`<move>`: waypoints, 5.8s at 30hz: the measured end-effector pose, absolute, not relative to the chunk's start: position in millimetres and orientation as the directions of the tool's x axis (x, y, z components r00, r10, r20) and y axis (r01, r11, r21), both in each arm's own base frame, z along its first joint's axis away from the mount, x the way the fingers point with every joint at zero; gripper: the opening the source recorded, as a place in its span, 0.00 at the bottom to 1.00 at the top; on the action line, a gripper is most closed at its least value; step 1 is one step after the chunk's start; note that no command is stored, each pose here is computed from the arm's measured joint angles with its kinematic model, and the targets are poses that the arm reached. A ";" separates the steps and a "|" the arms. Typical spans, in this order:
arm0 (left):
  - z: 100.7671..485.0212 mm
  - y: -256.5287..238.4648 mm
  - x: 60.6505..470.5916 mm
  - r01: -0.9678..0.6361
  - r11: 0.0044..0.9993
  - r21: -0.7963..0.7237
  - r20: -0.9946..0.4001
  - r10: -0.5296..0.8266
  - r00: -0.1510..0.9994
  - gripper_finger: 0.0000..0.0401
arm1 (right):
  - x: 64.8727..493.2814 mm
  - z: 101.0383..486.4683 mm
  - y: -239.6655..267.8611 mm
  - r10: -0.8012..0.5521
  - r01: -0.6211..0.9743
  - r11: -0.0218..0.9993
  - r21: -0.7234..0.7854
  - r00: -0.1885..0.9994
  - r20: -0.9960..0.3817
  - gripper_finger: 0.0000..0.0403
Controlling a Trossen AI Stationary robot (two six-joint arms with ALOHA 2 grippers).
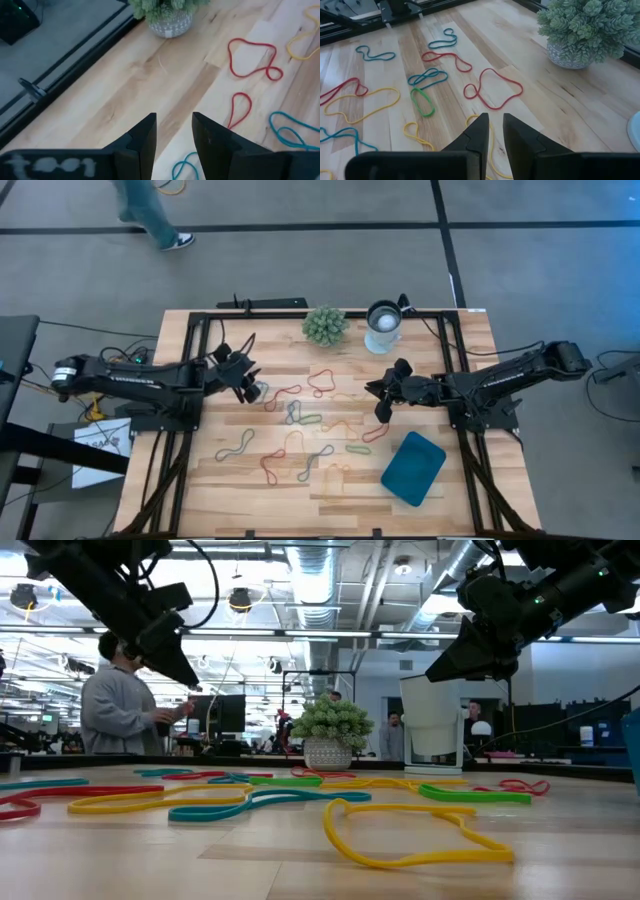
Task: Pick and place items into bin
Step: Put the blue rubber band into the blue bin
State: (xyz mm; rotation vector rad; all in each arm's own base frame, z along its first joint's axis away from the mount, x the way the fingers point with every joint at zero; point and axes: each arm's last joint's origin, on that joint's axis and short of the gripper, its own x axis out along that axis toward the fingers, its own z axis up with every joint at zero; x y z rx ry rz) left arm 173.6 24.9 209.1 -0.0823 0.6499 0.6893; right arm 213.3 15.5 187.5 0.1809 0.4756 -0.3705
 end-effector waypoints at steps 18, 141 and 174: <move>204.0 25.2 181.9 -0.613 0.778 0.136 -0.587 0.562 0.583 0.29 | 213.3 187.5 15.6 -0.304 0.387 0.918 0.084 0.824 -0.477 0.13; 159.2 21.5 228.5 -0.458 0.889 0.026 -0.691 0.347 0.634 0.29 | 215.0 183.2 15.8 -0.306 0.389 0.918 0.073 0.813 -0.495 0.13; 159.6 21.7 228.7 -0.486 0.874 0.007 -0.685 0.358 0.634 0.29 | 215.0 183.2 15.8 -0.306 0.390 0.918 0.073 0.813 -0.495 0.13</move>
